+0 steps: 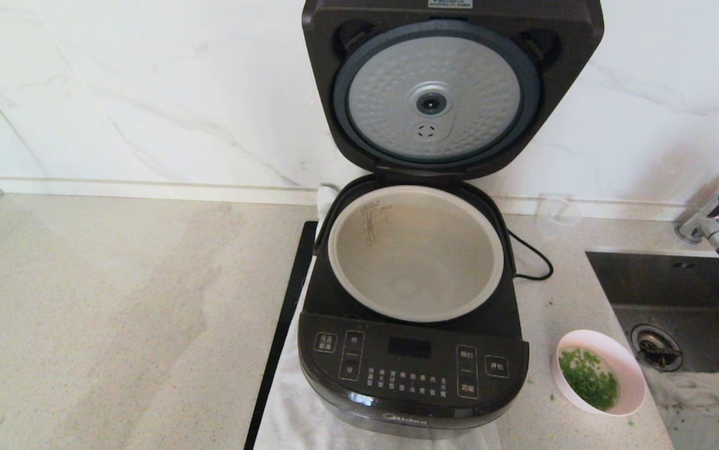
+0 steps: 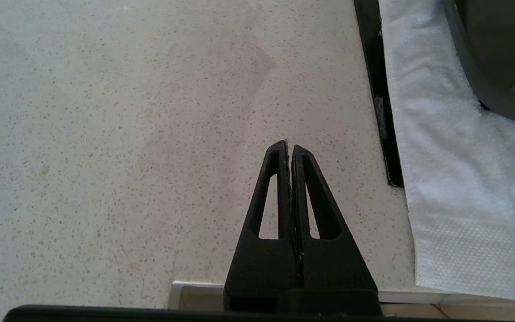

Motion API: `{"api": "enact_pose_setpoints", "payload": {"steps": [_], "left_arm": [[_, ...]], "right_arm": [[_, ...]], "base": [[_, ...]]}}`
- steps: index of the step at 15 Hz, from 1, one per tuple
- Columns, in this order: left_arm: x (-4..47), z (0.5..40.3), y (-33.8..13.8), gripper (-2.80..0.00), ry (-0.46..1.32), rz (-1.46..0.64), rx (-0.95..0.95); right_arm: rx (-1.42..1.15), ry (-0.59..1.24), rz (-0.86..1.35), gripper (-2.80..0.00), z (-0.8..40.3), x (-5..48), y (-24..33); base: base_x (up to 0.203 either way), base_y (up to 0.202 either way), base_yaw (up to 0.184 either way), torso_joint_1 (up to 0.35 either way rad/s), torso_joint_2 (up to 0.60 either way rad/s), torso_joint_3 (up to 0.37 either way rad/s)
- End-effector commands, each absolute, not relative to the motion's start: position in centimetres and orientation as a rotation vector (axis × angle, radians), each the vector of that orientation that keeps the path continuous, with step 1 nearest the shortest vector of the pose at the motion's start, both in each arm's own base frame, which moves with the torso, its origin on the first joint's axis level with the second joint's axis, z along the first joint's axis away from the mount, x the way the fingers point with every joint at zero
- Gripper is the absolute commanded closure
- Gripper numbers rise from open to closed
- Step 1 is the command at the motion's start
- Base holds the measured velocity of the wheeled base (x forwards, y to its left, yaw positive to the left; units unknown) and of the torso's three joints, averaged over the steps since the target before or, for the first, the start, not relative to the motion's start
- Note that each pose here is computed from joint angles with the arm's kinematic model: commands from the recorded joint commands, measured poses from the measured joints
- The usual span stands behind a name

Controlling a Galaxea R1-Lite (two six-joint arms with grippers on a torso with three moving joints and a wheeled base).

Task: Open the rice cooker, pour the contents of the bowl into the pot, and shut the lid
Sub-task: Turn on the tap

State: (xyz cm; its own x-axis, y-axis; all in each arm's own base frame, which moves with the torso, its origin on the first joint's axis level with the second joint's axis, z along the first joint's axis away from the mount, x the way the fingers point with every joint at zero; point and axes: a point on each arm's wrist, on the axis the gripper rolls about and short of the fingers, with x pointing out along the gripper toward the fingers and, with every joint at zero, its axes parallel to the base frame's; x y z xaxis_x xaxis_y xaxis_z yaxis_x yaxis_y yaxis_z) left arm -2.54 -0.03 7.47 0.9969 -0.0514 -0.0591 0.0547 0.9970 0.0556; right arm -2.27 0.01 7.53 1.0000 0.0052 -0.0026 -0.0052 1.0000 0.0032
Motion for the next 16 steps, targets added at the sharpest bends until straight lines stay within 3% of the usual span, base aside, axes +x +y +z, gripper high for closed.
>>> {"api": "enact_pose_setpoints", "payload": {"steps": [1,3,5,10,16], "left_arm": [[-2.6,7.5,0.0,0.0,0.057,-0.054,0.057],[-2.6,7.5,0.0,0.0,0.057,-0.054,0.058],[-2.6,7.5,0.0,0.0,0.057,-0.054,0.058],[-2.6,7.5,0.0,0.0,0.057,-0.052,0.058],[-2.6,7.5,0.0,0.0,0.057,-0.054,0.058]], "right_arm": [[-0.008,-0.021,-0.014,0.0,8.2,-2.5,0.0],[-0.013,-0.078,-0.042,0.0,11.7,-3.1,-0.1],[-0.017,0.004,-0.064,0.0,14.9,-1.9,-0.1],[-0.057,0.221,-0.252,0.0,20.3,6.6,-0.7],[-0.167,0.329,-0.581,0.0,16.9,22.6,-3.7]], "base": [[0.0,0.0,0.0,0.0,0.0,0.0],[0.0,0.0,0.0,0.0,0.0,0.0],[0.0,0.0,0.0,0.0,0.0,0.0],[0.0,0.0,0.0,0.0,0.0,0.0],[0.0,0.0,0.0,0.0,0.0,0.0]]}}
